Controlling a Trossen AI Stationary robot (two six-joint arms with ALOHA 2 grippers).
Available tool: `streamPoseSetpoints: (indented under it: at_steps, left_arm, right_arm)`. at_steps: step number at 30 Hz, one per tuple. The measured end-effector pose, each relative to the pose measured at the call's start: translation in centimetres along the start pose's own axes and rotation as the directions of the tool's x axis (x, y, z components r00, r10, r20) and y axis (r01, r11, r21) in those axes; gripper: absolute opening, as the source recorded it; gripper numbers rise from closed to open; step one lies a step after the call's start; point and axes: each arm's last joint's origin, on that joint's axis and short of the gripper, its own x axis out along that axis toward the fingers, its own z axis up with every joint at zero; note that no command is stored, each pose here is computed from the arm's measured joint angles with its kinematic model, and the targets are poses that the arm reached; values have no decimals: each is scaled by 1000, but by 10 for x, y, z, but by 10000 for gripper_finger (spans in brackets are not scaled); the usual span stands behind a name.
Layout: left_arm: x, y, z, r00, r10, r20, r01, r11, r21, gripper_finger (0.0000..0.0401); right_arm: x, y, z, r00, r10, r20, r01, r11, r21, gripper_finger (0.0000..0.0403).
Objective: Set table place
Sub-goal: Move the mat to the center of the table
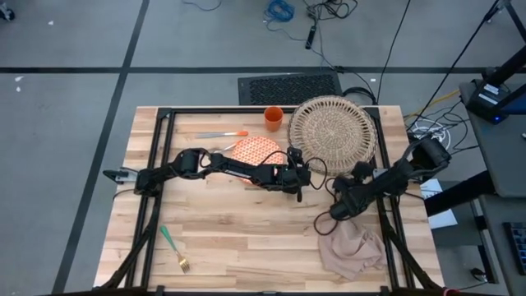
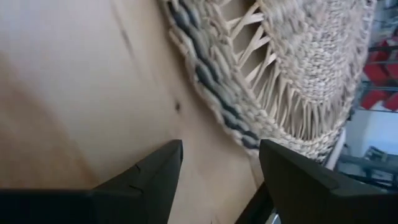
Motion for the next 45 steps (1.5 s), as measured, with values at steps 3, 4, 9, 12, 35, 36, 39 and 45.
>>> streamPoseSetpoints:
  at_steps: [3, 4, 9, 12, 35, 36, 39, 45]
  left_arm:
    - [0, 0, 0, 1000, 0, 0, 0, 1000, 0, 192]
    - [0, 0, 0, 1000, 0, 0, 0, 1000, -1, 192]
    - [0, 0, 0, 1000, 1, -1, -1, 1000, -2, 192]
    - [0, 0, 0, 1000, 1, 4, 0, 1000, -7, 192]
    - [0, 1, 2, 1000, -9, 25, 10, 1000, -14, 192]
    - [0, 1, 2, 1000, -10, 25, 10, 1000, -14, 192]
    - [0, 1, 2, 1000, -10, 25, 11, 1000, -14, 192]
    - [0, 1, 1, 1000, -10, 25, 11, 1000, -15, 192]
  right_arm:
    - [7, 3, 4, 999, -40, 9, 40, 999, -21, 210]
    - [8, 4, 5, 999, -47, 7, 47, 998, -38, 210]
    - [12, 5, 9, 998, -63, 1, 63, 995, -77, 210]
    - [14, 3, 11, 998, -68, 0, 68, 994, -81, 210]
    - [27, -8, 37, 997, -67, -40, 66, 997, -35, 210]
    - [27, -8, 39, 997, -67, -34, 65, 997, -48, 210]
    - [27, -8, 40, 997, -66, -26, 64, 996, -64, 210]
    - [28, -7, 43, 999, -52, -17, 50, 994, -95, 210]
